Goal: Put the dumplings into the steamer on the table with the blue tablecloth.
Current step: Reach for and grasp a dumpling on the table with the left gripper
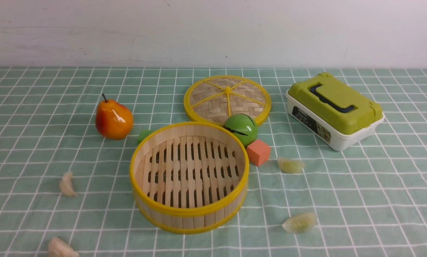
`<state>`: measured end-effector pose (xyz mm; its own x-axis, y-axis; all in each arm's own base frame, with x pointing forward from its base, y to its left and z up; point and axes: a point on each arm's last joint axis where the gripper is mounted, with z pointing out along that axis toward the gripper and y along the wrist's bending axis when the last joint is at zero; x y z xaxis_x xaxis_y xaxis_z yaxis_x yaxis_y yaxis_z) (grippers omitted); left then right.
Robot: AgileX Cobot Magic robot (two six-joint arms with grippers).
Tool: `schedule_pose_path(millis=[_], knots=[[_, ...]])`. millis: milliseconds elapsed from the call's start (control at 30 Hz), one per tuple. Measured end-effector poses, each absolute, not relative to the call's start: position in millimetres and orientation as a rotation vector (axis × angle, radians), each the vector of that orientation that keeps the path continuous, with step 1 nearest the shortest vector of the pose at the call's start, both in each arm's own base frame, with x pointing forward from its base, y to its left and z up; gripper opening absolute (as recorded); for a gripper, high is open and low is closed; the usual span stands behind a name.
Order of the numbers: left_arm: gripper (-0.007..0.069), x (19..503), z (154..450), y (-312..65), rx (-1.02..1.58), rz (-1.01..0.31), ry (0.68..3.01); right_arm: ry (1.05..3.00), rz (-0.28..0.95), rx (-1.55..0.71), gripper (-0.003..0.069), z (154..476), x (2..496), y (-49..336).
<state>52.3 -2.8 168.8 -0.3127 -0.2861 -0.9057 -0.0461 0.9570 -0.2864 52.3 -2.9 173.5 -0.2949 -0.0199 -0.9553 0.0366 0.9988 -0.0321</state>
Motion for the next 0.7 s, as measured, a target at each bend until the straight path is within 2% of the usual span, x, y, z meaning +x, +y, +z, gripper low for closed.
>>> schedule_pose_path(millis=[700], knots=[[0.0237, 52.3, 168.8, -2.3, -0.229, -0.226, 1.881, 1.869, -0.055, 0.012, 0.0240, 173.5, 52.3, -2.9]])
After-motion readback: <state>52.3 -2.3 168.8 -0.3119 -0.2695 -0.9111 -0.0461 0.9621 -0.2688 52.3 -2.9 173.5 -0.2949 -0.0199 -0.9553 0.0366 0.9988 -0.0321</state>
